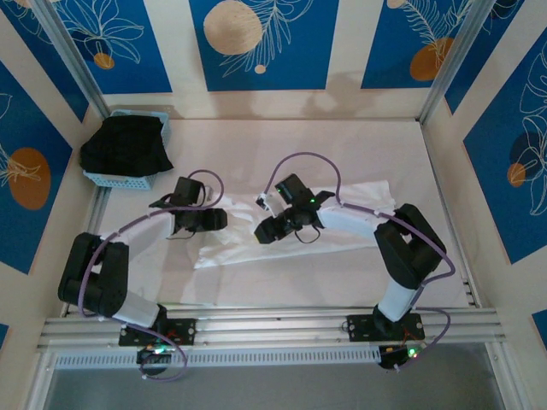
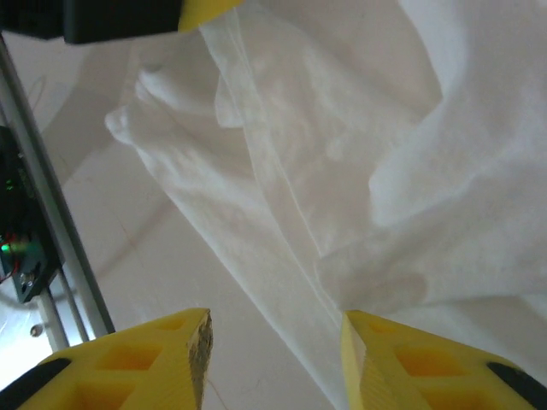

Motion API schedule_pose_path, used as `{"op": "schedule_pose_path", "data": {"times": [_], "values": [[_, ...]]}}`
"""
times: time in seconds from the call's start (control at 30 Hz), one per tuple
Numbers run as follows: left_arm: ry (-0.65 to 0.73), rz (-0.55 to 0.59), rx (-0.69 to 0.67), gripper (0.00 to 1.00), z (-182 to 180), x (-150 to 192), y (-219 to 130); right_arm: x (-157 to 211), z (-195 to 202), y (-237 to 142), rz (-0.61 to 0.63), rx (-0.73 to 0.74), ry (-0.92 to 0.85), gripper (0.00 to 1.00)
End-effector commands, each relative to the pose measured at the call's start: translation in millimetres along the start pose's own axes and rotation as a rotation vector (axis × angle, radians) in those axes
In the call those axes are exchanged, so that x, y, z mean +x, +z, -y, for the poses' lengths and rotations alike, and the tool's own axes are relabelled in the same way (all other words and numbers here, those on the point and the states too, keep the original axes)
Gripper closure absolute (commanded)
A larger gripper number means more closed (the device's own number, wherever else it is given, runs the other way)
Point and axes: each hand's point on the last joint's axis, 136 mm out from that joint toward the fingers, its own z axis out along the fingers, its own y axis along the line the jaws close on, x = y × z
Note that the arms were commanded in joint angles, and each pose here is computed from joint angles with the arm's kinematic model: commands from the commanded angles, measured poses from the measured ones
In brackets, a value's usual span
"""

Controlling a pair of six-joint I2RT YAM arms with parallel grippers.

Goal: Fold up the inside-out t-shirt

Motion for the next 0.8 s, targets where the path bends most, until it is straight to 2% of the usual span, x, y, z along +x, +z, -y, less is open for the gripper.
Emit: {"op": "schedule_pose_path", "data": {"times": [0.0, 0.17, 0.37, 0.4, 0.53, 0.6, 0.77], "values": [[-0.005, -0.020, 0.069, 0.44, 15, 4, 4, 0, 22, 10, -0.023, 0.116, 0.122, 0.55], [-0.009, -0.058, 0.064, 0.59, 11, 17, 12, 13, 20, 26, -0.069, 0.168, 0.176, 0.54], [-0.006, -0.068, 0.094, 0.81, 16, 20, 12, 20, 27, 36, -0.102, 0.310, 0.124, 0.55], [-0.003, -0.067, 0.094, 0.84, 16, 20, 10, 19, 30, 35, -0.100, 0.332, 0.120, 0.57], [0.014, -0.057, 0.090, 0.91, 17, 21, -1, 13, 35, 24, -0.065, 0.393, 0.110, 0.81], [0.016, -0.050, 0.100, 0.94, 19, 23, -8, 11, 36, 18, -0.048, 0.412, 0.103, 0.89], [0.043, -0.041, 0.141, 1.00, 30, 34, -25, 10, 35, 2, -0.026, 0.416, 0.105, 0.97]]}}
